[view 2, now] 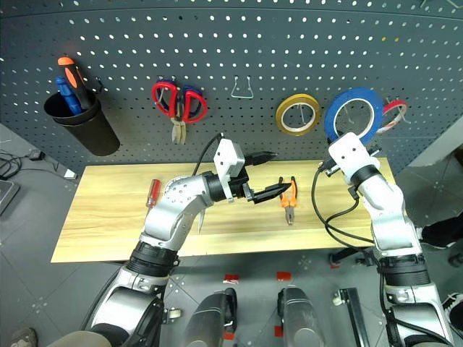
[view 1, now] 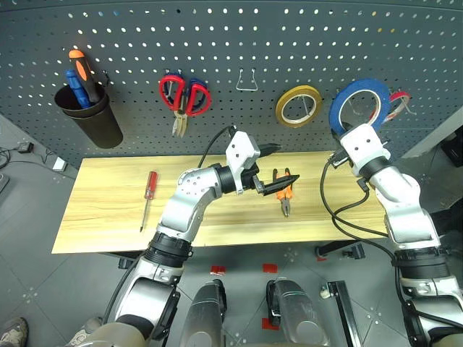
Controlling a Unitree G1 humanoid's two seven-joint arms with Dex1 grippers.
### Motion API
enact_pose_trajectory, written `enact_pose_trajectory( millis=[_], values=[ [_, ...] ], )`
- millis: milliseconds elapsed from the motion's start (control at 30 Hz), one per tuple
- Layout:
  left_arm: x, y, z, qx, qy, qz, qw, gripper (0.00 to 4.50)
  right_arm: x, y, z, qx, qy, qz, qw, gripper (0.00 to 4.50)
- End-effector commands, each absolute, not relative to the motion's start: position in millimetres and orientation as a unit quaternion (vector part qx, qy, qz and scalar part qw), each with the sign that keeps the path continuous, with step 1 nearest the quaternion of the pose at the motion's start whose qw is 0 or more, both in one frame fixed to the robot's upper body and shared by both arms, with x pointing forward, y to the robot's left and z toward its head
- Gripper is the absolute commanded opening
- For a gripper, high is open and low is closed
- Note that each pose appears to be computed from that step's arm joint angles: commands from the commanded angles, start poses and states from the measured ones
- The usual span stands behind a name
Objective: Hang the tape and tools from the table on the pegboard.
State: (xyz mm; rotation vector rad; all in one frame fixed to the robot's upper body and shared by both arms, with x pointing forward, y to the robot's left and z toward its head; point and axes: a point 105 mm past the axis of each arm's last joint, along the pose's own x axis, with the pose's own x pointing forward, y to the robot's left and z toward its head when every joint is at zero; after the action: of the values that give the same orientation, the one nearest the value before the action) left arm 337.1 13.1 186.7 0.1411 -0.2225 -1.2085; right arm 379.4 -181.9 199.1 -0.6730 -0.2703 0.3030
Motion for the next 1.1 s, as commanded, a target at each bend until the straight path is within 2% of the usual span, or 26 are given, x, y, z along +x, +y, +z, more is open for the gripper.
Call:
enact_pose_trajectory(
  millis=[33,200,300,400,567,767,1100],
  values=[
    [338.7,16.1,199.3,0.059,-0.125,-0.556,0.82,4.5,374.4,-170.1,210.7,-0.291,-0.163,0.184,0.924,1.03],
    [348.6,33.9,192.0,0.073,-0.112,-0.528,0.838,4.5,368.0,-163.5,197.1,-0.263,-0.145,0.183,0.936,2.57],
    [355.2,52.0,185.5,0.09,-0.098,-0.51,0.85,4.5,359.7,-158.7,181.1,-0.241,-0.11,0.181,0.947,3.56],
    [361.9,83.5,170.9,0.146,-0.069,-0.489,0.857,4.5,341.9,-138.3,159.2,-0.169,-0.058,0.193,0.965,4.47],
    [359.1,128.8,145.9,0.229,-0.01,-0.485,0.844,4.5,335.8,-109.8,126.5,-0.094,0.046,0.169,0.98,4.47],
    [352.5,165.5,126.6,0.258,0.05,-0.482,0.835,4.5,357.9,-91.9,81.9,-0.086,0.199,0.096,0.971,4.47],
    [359.4,179.6,130.6,0.261,0.058,-0.464,0.845,4.5,397.1,-66.9,58.4,-0.065,0.254,0.099,0.96,4.47]
  ],
)
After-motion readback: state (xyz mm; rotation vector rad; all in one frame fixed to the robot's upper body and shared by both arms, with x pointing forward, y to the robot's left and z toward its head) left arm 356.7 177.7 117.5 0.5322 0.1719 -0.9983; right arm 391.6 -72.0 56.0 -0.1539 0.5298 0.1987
